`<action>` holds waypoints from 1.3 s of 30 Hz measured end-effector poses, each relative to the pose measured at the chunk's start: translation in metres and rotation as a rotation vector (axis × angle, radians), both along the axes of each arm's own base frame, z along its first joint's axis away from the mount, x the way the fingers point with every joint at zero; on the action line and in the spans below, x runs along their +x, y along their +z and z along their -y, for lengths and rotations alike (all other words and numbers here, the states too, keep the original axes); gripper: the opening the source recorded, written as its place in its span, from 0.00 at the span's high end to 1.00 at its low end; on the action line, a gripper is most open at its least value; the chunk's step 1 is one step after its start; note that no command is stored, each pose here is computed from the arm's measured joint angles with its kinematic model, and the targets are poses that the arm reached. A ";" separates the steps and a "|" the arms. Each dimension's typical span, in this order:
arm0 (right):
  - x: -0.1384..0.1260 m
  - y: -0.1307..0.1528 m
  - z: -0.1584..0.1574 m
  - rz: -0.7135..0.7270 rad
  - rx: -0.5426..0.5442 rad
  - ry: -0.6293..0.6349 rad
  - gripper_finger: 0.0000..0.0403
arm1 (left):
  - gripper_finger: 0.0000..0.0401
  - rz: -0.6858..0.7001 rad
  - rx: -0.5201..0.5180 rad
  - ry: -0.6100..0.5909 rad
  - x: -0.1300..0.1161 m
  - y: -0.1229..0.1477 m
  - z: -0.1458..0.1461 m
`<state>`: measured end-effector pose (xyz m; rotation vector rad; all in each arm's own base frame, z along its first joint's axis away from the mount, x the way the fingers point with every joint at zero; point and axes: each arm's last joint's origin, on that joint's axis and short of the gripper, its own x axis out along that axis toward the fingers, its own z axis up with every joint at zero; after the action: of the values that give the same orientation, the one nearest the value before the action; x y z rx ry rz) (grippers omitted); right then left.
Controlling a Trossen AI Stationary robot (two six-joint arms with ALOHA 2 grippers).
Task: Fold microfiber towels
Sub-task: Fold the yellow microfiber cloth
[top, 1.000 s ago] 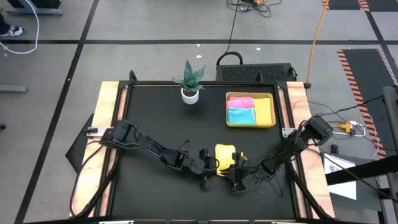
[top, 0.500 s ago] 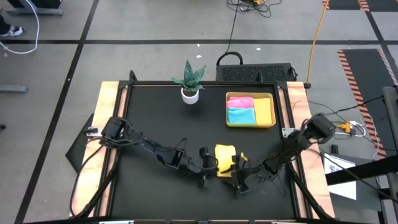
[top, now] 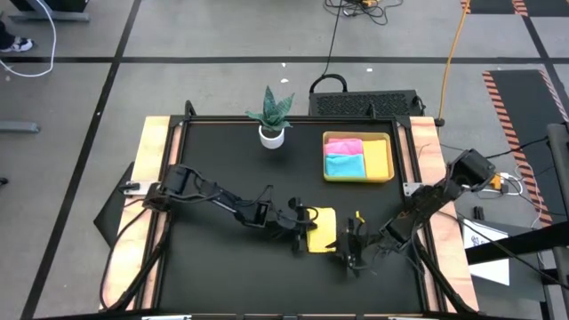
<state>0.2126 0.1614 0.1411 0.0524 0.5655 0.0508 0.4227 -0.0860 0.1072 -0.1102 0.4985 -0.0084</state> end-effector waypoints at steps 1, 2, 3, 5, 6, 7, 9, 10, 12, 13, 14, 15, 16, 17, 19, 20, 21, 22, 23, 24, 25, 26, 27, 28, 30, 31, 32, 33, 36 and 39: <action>-0.002 -0.006 0.003 -0.015 0.009 -0.014 0.87 | 0.94 -0.012 -0.002 0.005 0.000 -0.001 -0.002; -0.004 -0.012 0.005 -0.025 0.019 -0.030 0.90 | 0.94 -0.020 -0.002 0.008 0.000 -0.002 -0.003; -0.006 -0.016 0.008 -0.033 0.031 -0.042 0.95 | 0.94 -0.023 -0.001 0.010 0.000 -0.002 -0.004; -0.009 -0.025 0.011 -0.042 0.058 -0.050 0.98 | 0.94 -0.033 0.001 0.011 -0.001 -0.003 -0.004; -0.011 -0.029 0.013 -0.050 0.068 -0.049 0.98 | 0.94 -0.040 0.002 0.013 -0.001 -0.003 -0.005; -0.012 -0.033 0.014 -0.058 0.070 -0.052 0.98 | 0.94 -0.048 0.003 0.014 -0.001 -0.004 -0.006; -0.013 -0.036 0.015 -0.072 0.072 -0.054 0.97 | 0.94 -0.049 -0.005 0.009 -0.001 -0.004 -0.006; -0.013 -0.037 0.014 -0.084 0.071 -0.041 0.97 | 0.94 -0.041 -0.012 0.002 -0.001 -0.003 -0.006; -0.014 -0.037 0.014 -0.096 0.063 -0.014 0.98 | 0.94 -0.031 -0.020 -0.004 -0.001 0.001 -0.006; -0.014 -0.037 0.014 -0.096 0.055 0.000 0.99 | 0.94 -0.023 -0.023 -0.005 -0.001 0.004 -0.005; -0.015 -0.035 0.014 -0.093 0.047 0.013 0.99 | 0.94 -0.016 -0.025 -0.007 -0.001 0.008 -0.004; -0.015 -0.033 0.013 -0.082 0.042 0.024 1.00 | 0.94 -0.007 -0.025 -0.010 -0.002 0.011 -0.003; -0.015 -0.030 0.013 -0.070 0.041 0.033 1.00 | 0.94 0.003 -0.022 -0.015 -0.002 0.015 -0.002; -0.015 -0.028 0.012 -0.058 0.039 0.040 1.00 | 0.94 0.011 -0.016 -0.019 -0.002 0.017 -0.002; -0.015 -0.022 0.012 -0.032 0.046 0.046 0.99 | 0.94 0.025 -0.005 -0.025 -0.001 0.018 -0.002; -0.014 -0.020 0.012 -0.010 0.060 0.043 1.00 | 0.94 0.025 0.005 -0.022 -0.001 0.018 -0.004; -0.012 -0.018 0.013 0.012 0.072 0.031 1.00 | 0.94 0.030 0.016 -0.015 0.000 0.018 -0.006; -0.010 -0.016 0.013 0.033 0.077 0.014 1.00 | 0.94 0.030 0.026 -0.001 0.001 0.018 -0.010; -0.008 -0.015 0.015 0.048 0.090 0.002 1.00 | 0.94 0.024 0.036 0.019 0.001 0.017 -0.014; -0.004 -0.014 0.017 0.062 0.108 -0.013 1.00 | 0.94 0.005 0.042 0.033 0.000 0.016 -0.018; -0.002 -0.015 0.019 0.066 0.121 -0.028 1.00 | 0.94 -0.015 0.046 0.044 0.000 0.014 -0.021; 0.000 -0.016 0.021 0.060 0.120 -0.043 1.00 | 0.94 -0.030 0.045 0.054 0.000 0.013 -0.024; 0.001 -0.018 0.024 0.050 0.115 -0.055 1.00 | 0.94 -0.038 0.042 0.063 0.000 0.012 -0.026; 0.003 -0.020 0.026 0.041 0.113 -0.065 1.00 | 0.94 -0.038 0.042 0.068 0.000 0.012 -0.028; 0.004 -0.027 0.030 -0.006 0.113 -0.067 1.00 | 0.94 -0.045 0.044 0.072 0.000 0.011 -0.030; 0.005 -0.030 0.032 -0.031 0.123 -0.059 1.00 | 0.94 -0.053 0.045 0.073 -0.001 0.011 -0.030; 0.006 -0.033 0.033 -0.048 0.134 -0.054 1.00 | 0.94 -0.061 0.047 0.073 -0.001 0.010 -0.030; 0.007 -0.036 0.033 -0.068 0.141 -0.045 1.00 | 0.94 -0.065 0.051 0.074 -0.002 0.009 -0.030; 0.007 -0.044 0.032 -0.108 0.145 -0.018 1.00 | 0.94 -0.066 0.063 0.074 -0.002 0.009 -0.030; 0.005 -0.046 0.030 -0.121 0.131 -0.007 1.00 | 0.94 -0.071 0.064 0.074 -0.002 0.009 -0.030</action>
<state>0.2176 0.1310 0.0952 0.1859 0.6828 0.0778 0.4208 -0.0559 0.1160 -0.0663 0.5651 0.0843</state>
